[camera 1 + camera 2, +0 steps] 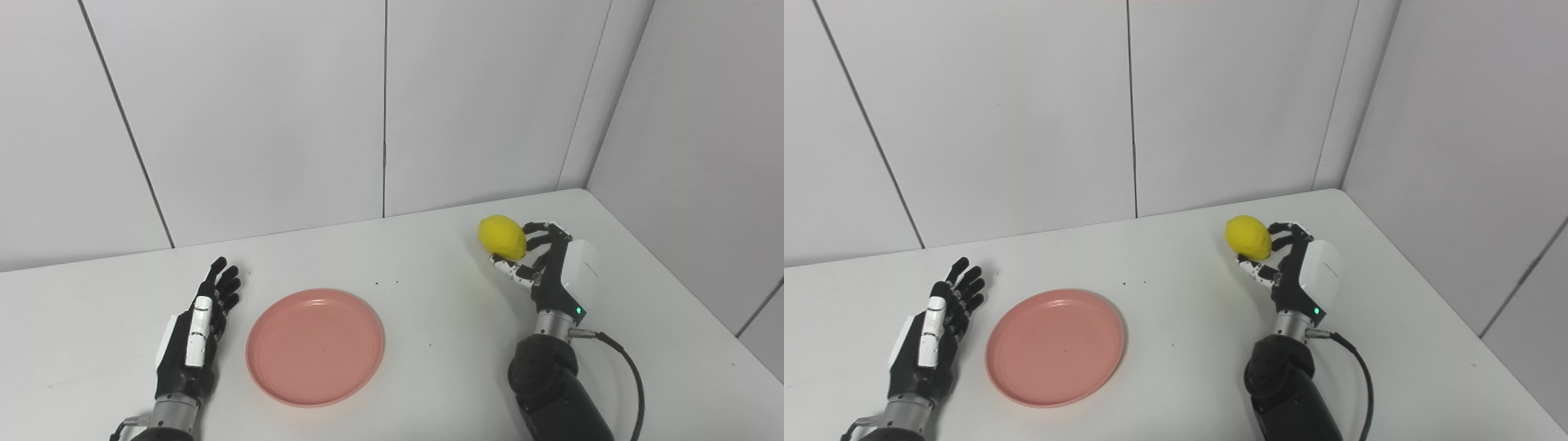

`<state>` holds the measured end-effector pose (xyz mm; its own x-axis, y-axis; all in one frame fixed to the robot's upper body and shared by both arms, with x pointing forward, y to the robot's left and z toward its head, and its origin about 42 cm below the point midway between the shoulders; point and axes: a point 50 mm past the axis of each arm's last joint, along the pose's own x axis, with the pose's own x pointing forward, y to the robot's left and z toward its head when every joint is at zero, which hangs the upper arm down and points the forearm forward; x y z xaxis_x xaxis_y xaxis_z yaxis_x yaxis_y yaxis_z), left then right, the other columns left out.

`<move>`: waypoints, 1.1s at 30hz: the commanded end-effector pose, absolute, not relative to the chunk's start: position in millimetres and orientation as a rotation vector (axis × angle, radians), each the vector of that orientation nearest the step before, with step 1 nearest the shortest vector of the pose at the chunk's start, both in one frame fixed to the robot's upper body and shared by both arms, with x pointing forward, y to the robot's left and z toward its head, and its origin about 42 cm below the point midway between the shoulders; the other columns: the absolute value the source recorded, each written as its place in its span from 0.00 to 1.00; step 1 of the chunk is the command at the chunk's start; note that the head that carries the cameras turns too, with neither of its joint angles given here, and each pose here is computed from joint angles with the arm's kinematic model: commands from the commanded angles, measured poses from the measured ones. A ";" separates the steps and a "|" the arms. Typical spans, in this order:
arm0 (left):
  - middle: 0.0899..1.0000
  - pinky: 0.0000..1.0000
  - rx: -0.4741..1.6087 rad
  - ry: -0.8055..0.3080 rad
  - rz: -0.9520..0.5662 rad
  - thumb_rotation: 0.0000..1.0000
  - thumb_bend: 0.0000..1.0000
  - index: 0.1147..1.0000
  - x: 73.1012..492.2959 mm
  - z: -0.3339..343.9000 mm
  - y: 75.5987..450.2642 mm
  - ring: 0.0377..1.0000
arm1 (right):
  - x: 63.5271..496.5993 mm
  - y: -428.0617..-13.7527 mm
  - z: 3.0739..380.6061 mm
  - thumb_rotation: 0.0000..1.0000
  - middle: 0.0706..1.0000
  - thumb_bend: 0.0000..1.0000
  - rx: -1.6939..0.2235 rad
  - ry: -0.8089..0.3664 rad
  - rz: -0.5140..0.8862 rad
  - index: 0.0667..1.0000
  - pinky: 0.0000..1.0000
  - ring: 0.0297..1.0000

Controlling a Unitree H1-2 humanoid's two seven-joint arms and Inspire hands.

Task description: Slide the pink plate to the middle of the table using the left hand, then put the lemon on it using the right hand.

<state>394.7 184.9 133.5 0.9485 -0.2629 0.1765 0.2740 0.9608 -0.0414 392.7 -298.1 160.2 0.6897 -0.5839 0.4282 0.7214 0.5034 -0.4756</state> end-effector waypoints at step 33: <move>0.94 0.96 -0.054 -0.186 -0.278 1.00 0.53 0.94 388.2 133.1 179.5 0.95 | 383.2 -222.1 199.8 0.00 0.41 0.52 -0.582 -0.504 -0.573 0.45 0.16 0.20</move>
<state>391.3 181.7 133.3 0.9454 -0.2728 0.1785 0.2827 0.9587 -0.0319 380.2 -229.1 179.2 0.7664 -0.3970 0.5049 0.6187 0.6677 -0.4140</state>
